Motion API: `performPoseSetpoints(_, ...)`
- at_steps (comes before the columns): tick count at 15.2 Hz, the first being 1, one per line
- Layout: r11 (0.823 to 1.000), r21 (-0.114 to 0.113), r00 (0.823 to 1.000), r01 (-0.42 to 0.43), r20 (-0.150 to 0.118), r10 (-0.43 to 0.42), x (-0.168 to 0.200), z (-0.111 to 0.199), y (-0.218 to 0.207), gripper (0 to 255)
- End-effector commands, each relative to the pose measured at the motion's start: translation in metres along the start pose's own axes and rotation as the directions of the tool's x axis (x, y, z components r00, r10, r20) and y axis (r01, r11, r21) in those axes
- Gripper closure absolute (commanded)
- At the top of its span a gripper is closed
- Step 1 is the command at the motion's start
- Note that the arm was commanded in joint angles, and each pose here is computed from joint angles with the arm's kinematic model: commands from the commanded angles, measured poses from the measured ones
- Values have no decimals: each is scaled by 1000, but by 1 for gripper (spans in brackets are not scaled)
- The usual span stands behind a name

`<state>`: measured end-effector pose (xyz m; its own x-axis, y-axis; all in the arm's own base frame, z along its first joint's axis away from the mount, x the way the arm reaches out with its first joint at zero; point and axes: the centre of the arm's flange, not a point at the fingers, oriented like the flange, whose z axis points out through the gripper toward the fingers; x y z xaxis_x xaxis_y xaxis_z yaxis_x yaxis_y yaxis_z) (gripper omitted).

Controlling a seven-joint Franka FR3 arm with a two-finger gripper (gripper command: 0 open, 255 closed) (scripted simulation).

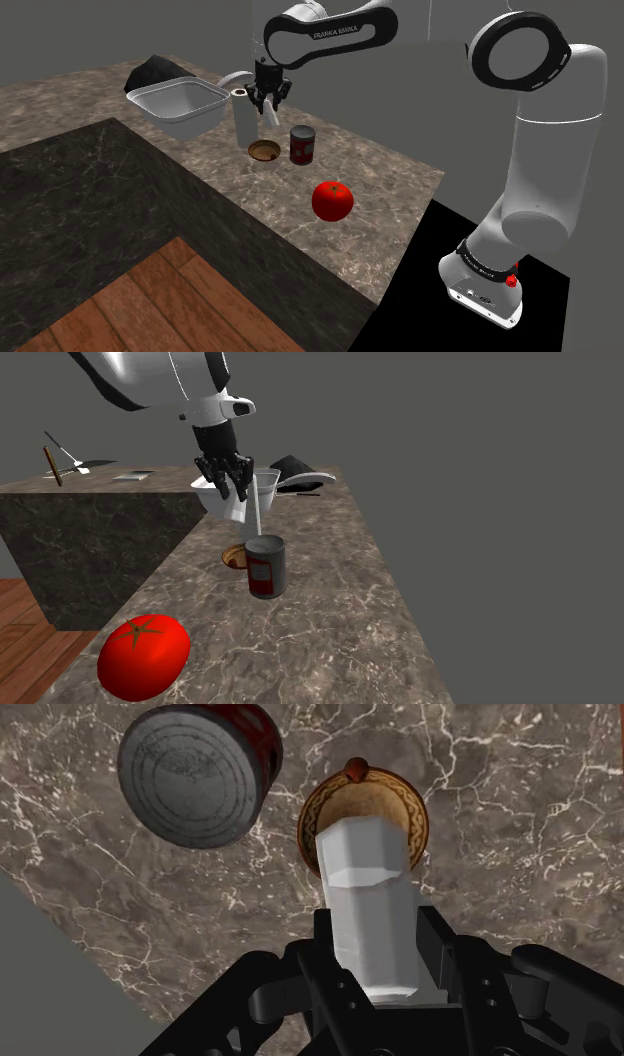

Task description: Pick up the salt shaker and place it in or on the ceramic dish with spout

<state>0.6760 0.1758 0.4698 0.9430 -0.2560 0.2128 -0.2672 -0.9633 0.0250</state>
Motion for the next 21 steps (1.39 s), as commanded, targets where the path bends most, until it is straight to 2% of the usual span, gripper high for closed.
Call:
performPoseSetpoints(1, 1000, -1, 1000, -2, 0, 2, 9, 5, -9, 255)
performPoseSetpoints(16, 1000, -1, 1000, -2, 0, 2, -8, 82, -11, 255)
performPoseSetpoints(21, 1000, -1, 1000, -2, 0, 2, -8, 82, -11, 255)
